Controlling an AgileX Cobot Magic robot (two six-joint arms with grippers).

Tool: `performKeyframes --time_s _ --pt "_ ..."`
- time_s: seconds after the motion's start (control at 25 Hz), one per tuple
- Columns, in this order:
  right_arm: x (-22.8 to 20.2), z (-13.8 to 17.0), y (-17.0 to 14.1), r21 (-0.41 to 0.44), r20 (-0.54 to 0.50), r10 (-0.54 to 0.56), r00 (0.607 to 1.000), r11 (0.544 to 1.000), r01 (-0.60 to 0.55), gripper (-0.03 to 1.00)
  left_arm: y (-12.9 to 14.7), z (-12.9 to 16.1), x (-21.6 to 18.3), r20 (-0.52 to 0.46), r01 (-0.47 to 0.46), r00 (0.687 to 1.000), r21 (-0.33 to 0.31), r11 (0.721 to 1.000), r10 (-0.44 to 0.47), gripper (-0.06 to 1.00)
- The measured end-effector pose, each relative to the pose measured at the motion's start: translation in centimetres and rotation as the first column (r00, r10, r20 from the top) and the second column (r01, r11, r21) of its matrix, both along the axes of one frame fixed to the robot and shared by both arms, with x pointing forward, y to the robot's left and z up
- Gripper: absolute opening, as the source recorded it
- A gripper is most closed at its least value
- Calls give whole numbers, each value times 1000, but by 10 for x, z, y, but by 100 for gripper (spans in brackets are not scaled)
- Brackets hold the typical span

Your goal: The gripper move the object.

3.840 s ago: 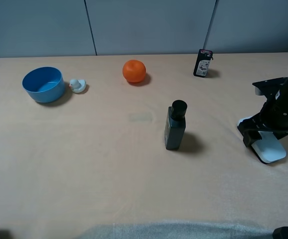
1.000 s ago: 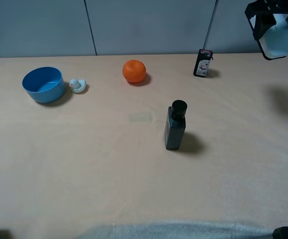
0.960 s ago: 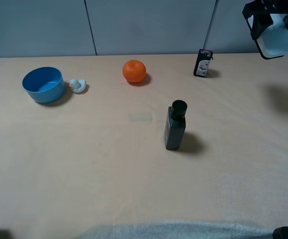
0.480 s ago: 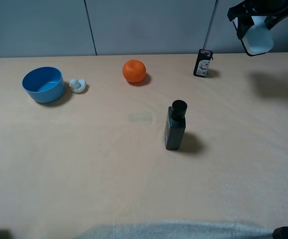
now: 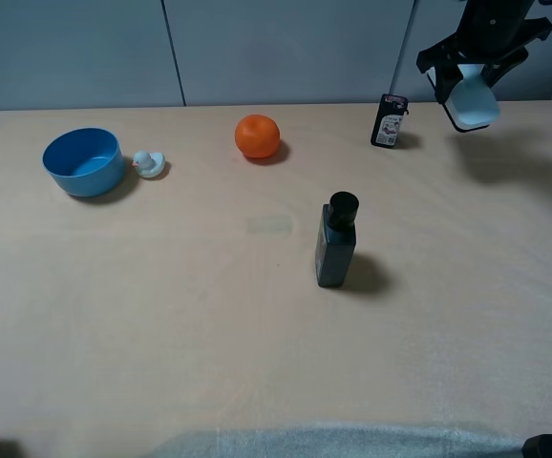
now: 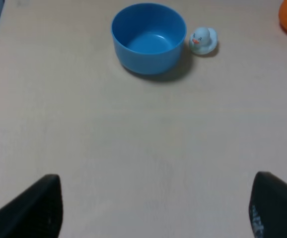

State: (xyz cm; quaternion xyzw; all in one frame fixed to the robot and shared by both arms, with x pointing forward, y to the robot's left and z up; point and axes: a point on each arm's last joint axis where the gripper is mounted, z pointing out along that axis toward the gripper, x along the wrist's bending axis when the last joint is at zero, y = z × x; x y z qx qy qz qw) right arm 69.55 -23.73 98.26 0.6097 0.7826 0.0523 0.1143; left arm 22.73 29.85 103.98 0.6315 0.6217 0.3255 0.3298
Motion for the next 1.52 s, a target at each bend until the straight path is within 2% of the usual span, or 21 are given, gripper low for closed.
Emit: performKeyframes --time_s 0.2,0.52,0.76,1.28,1.52 --pt "5 -13 -13 42 -24 -37 999 998 38 46 0 0 0 0 0 1000 0 1000 0 82" --pt "10 -38 -14 70 -64 -26 998 997 31 46 0 0 0 0 0 1000 0 1000 0 82" --pt "13 -61 -17 71 -98 -18 995 997 25 46 0 0 0 0 0 1000 0 1000 0 82" --pt "16 -87 -24 68 -139 -12 990 997 21 46 0 0 0 0 0 1000 0 1000 0 82" --pt "17 -88 -24 69 -133 -11 991 997 20 46 0 0 0 0 0 1000 0 1000 0 82"
